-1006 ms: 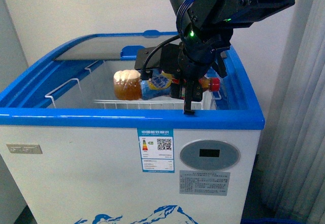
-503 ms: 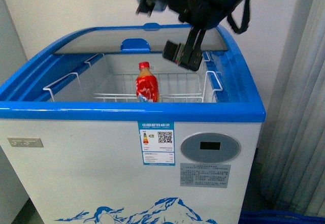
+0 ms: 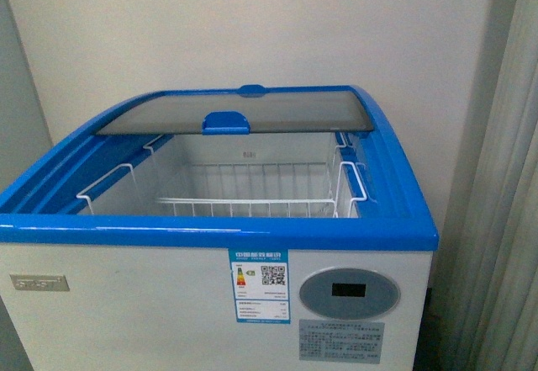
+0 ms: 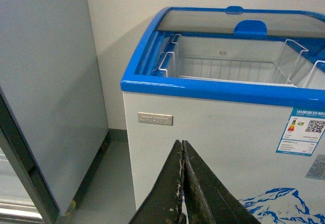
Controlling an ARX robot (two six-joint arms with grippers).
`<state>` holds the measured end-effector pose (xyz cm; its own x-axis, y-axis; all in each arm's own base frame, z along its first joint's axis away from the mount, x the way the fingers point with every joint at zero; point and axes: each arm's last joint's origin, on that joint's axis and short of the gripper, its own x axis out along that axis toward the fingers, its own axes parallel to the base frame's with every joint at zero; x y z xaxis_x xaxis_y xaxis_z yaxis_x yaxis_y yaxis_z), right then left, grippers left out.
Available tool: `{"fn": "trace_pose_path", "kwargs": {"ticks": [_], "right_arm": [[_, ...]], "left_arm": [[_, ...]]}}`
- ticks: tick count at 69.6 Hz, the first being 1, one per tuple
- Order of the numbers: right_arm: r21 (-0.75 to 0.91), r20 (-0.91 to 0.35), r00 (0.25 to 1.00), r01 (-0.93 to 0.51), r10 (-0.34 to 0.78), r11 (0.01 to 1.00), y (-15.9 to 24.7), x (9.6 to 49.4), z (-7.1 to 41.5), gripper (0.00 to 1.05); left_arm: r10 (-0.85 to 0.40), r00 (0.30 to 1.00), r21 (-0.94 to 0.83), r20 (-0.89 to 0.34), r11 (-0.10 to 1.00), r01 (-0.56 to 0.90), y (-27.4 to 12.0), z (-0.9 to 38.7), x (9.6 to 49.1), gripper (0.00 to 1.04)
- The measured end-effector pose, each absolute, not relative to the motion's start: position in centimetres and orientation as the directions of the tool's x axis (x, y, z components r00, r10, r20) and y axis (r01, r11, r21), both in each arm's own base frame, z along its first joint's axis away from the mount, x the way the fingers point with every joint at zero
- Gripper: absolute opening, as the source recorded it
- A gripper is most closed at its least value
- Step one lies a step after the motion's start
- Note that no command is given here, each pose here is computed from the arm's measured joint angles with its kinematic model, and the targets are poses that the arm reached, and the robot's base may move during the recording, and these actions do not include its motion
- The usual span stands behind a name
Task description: Put drink in fridge
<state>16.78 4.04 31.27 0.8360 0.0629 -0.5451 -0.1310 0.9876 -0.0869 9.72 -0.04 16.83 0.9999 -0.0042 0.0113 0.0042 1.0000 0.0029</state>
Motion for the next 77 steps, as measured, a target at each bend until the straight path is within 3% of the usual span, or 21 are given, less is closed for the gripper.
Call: {"fn": "trace_pose_path", "kwargs": {"ticks": [4,9,14,32,37,77], "right_arm": [[-0.061,-0.466,0.885,-0.051,0.017,0.997,3.4,14.0,31.1,0.93],[-0.012,-0.142,0.990,-0.018,0.016,1.000,2.8,11.1,30.2,0.78],[0.028,0.036,0.999,-0.015,0.014,1.000,1.8,9.4,28.6,0.61],[0.005,-0.019,0.999,-0.041,0.042,0.999,0.7,9.9,22.9,0.14],[0.002,-0.001,1.000,-0.003,0.003,1.000,0.1,9.8,22.3,0.02],[0.004,-0.009,1.000,-0.003,0.003,1.000,0.0,9.8,18.4,0.03]], "left_arm": [[-0.005,1.000,0.003,0.011,1.000,0.005,0.0,16.8,9.7,0.03],[-0.004,1.000,0.002,0.010,1.000,0.004,0.0,16.8,9.7,0.03],[-0.005,1.000,0.003,0.010,1.000,0.005,0.0,16.8,9.7,0.03],[-0.004,1.000,0.002,0.010,1.000,0.004,0.0,16.8,9.7,0.03],[-0.004,1.000,0.002,0.010,1.000,0.004,0.0,16.8,9.7,0.03],[-0.004,1.000,0.002,0.010,1.000,0.004,0.0,16.8,9.7,0.03]]}}
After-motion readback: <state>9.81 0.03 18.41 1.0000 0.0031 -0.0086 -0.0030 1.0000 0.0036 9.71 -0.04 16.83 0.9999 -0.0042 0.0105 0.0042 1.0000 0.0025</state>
